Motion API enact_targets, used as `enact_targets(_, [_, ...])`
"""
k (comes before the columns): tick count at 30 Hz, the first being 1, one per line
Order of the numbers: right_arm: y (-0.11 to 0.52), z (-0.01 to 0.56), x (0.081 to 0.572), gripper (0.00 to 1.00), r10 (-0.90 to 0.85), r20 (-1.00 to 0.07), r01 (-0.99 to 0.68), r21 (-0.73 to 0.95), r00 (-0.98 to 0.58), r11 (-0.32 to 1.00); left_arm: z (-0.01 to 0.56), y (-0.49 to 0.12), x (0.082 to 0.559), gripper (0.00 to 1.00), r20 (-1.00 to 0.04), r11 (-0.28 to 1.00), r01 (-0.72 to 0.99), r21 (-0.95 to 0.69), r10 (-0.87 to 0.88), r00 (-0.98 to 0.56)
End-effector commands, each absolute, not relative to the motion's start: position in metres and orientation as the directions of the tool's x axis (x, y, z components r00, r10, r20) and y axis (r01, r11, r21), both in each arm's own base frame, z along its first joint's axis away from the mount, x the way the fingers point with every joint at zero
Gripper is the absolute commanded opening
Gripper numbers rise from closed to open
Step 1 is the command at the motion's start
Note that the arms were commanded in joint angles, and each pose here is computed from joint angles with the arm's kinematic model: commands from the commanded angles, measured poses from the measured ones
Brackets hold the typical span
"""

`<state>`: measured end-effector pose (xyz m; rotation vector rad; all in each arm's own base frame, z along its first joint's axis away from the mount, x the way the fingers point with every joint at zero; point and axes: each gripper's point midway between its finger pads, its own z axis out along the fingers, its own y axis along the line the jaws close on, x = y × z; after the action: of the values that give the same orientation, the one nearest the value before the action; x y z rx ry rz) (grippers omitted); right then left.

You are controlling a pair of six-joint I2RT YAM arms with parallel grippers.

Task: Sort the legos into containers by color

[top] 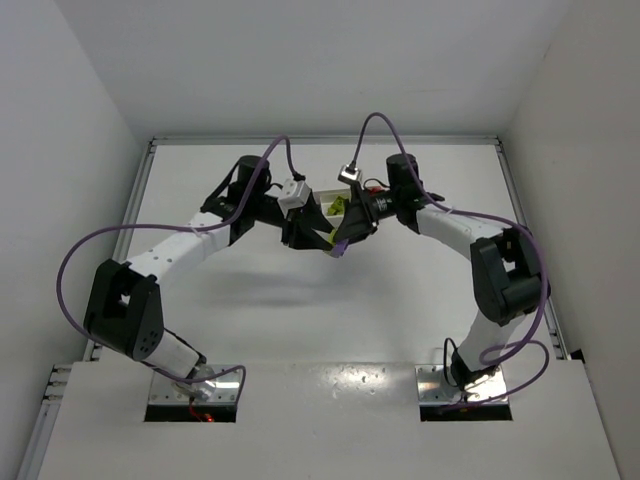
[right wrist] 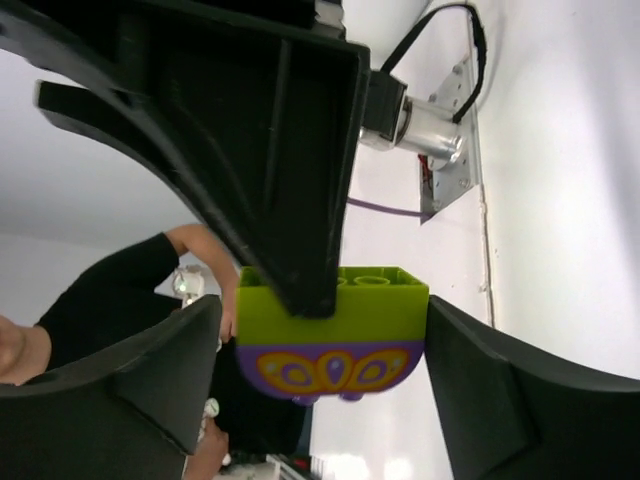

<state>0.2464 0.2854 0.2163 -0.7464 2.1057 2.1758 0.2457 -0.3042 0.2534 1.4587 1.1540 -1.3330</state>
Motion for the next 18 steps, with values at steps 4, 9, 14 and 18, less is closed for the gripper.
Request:
enact_targets(4, [0.268,0.249,0.242,0.87,-0.323,-0.482,-0.439,0.876,-0.815,-0.198,0.263,-0.304,0.239,0.08,-0.993,-0.251,0.965,0.073,0.069,0.093])
enact_targets(9, [0.265,0.25,0.247,0.97,-0.308,-0.503,-0.462,0.864,-0.808,-0.199,0.262,-0.3,0.234,0.07,-0.995,-0.226,0.974,0.023,0.091,0.045])
enact_targets(14, [0.243,0.241,0.284,0.97,-0.138,-0.566,-0.562,0.824,-0.813,-0.071,0.257,-0.287,0.244,0.03,-0.989,-0.105,0.992,-0.077,0.134,-0.063])
enact_targets(18, [0.228,0.201,0.309,0.92,-0.194,-0.758,-0.782,0.595,-0.623,0.185,0.274,-0.283,0.254,0.0,-0.97,0.005,0.97,-0.243,0.034,-0.243])
